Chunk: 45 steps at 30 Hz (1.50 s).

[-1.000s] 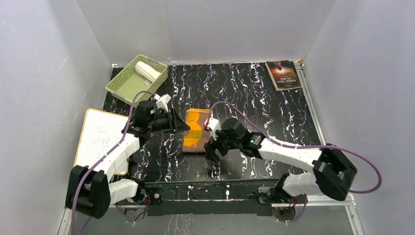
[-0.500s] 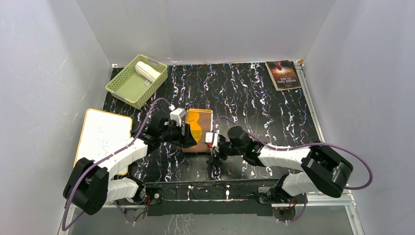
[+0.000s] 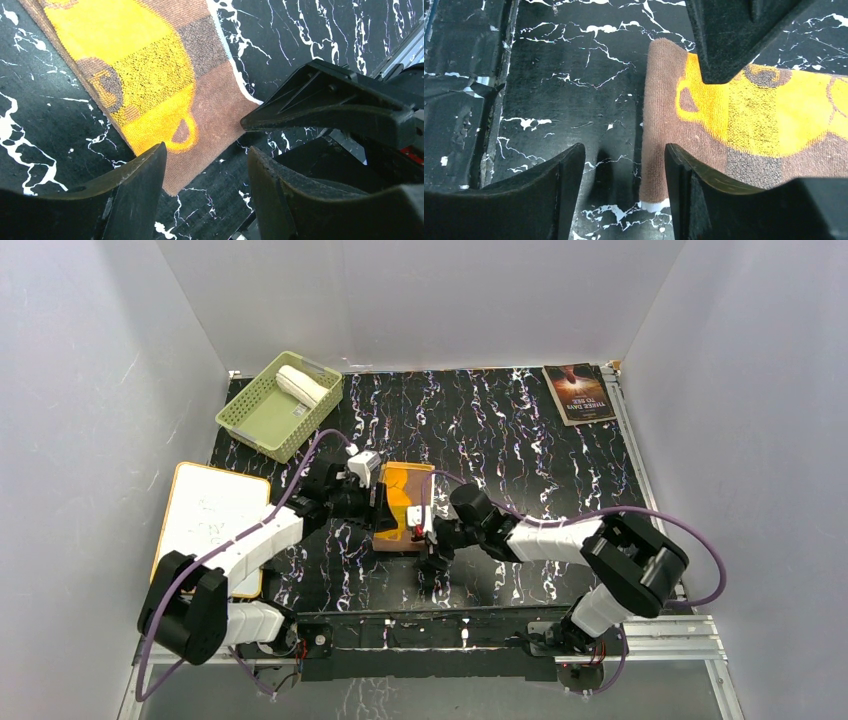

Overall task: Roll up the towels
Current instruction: Roll the towel at the center of the board.

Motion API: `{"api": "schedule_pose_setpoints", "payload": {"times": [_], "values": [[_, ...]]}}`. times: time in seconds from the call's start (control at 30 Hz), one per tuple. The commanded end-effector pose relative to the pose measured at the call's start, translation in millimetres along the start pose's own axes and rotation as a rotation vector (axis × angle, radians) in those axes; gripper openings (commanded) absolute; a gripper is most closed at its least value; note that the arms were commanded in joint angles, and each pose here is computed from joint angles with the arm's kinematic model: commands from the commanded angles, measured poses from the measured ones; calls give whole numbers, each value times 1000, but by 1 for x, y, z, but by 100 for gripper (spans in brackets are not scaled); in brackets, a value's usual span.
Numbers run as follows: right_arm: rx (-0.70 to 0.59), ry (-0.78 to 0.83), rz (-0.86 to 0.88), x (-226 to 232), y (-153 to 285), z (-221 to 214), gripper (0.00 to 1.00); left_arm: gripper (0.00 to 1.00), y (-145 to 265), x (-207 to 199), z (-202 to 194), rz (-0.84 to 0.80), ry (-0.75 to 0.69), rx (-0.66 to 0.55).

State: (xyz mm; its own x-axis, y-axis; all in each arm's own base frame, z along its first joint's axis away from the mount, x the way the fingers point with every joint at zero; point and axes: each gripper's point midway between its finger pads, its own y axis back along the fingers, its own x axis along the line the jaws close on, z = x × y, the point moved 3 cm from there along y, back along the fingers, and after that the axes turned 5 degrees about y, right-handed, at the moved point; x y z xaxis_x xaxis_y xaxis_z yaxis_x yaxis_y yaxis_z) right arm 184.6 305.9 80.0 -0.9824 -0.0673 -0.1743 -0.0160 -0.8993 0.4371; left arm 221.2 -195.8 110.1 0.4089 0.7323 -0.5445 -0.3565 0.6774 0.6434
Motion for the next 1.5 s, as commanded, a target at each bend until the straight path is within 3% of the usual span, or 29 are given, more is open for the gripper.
{"api": "schedule_pose_setpoints", "payload": {"times": [0.0, 0.3, 0.83, 0.97, 1.07, 1.2, 1.47], "values": [[-41, 53, 18, -15, -10, 16, 56, 57, 5, -3, 7, -27, 22, 48], [-76, 49, 63, -25, -28, 25, 50, 51, 29, 12, 18, -92, 258, 30], [-4, 23, 125, -35, -48, 10, 34, 50, 39, 5, 15, -131, 252, 47], [21, 6, 129, -41, -50, 7, 22, 50, 40, 5, 15, -135, 244, 53], [47, -28, 136, -47, -51, 2, 7, 50, 41, 5, 14, -139, 240, 55], [56, -85, 154, -55, -48, -3, 0, 50, 44, 3, 14, -154, 238, 55], [-13, -260, 266, -71, -38, -6, 0, 50, 44, -6, 15, -230, 234, 59]]}}
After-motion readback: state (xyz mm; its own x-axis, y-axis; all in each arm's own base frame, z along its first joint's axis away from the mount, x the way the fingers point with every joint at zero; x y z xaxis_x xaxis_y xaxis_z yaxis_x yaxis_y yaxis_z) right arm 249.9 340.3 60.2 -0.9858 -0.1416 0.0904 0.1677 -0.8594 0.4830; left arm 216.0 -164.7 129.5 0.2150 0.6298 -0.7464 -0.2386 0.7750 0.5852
